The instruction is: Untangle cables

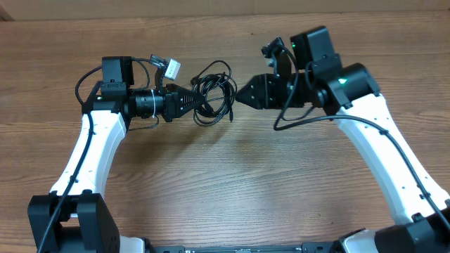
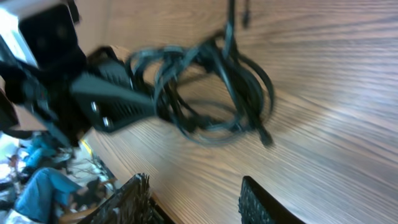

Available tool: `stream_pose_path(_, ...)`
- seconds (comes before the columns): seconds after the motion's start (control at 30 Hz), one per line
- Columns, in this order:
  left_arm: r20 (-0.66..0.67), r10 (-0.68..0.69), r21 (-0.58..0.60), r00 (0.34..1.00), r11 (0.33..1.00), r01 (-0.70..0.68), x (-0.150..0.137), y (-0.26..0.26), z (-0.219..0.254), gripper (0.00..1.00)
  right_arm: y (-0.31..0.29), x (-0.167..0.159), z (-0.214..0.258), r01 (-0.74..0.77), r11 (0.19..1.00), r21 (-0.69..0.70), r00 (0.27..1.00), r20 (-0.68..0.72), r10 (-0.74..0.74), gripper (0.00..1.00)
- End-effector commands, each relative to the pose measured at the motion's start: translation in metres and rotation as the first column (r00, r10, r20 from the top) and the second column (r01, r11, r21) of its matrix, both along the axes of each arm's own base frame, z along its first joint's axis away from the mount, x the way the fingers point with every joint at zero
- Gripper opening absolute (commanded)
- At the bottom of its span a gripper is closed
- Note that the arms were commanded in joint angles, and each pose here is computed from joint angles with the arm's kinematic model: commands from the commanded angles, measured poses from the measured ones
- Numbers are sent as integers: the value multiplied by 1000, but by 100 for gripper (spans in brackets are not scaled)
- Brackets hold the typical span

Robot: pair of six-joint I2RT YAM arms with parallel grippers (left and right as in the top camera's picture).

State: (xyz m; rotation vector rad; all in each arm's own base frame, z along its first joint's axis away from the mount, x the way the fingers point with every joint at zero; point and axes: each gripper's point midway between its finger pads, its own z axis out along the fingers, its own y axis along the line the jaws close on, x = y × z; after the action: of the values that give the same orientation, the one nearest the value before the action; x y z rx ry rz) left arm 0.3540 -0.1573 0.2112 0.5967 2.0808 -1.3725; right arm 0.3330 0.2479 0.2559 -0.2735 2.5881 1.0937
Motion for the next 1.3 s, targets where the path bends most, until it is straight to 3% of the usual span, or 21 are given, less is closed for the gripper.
stream_pose_path(0.0, 64, -62, -60, 996, 996, 66, -9, -8, 23, 4, 22, 0, 3, 2, 997, 77, 998, -55, 3, 46)
stream_pose_path(0.13, 62, -91, -101, 994, 990, 97, -15, -11, 29, 4, 32, 4, 8, -14, 995, 98, 1000, -11, 16, 48)
stream_pose_path(0.6, 121, -240, -219, 963, 940, 262, -43, -36, 51, 4, 49, 35, -18, 135, 982, 135, 981, -155, -114, 48)
stream_pose_path(0.67, 138, -258, -226, 956, 932, 284, -46, -39, 53, 4, 49, 42, -26, 149, 982, 119, 980, -150, -131, 41)
stream_pose_path(0.77, 159, -265, -233, 951, 926, 297, -48, -39, 56, 4, 49, 44, -32, 153, 982, 110, 978, -158, -135, 6)
stream_pose_path(0.87, 191, -270, -232, 944, 922, 310, -49, -39, 57, 4, 48, 44, -32, 153, 983, 106, 979, -153, -136, 4)
stream_pose_path(0.93, 191, -248, -185, 950, 941, 283, -43, -39, 49, 4, 43, 45, -31, 141, 985, 104, 983, -136, -126, 4)
stream_pose_path(1.07, 122, -141, 16, 982, 990, 140, -22, -30, 11, 4, 34, 34, -14, 43, 988, 148, 995, -93, -29, 4)
stream_pose_path(1.2, 45, -8, 223, 999, 975, -2, -6, -11, -26, 4, 2, 21, -1, 23, 994, 104, 999, -46, -18, 4)
stream_pose_path(1.27, 16, 52, 269, 999, 962, -55, 0, -4, -33, 4, -8, 13, 6, 9, 995, 96, 999, -33, -6, 4)
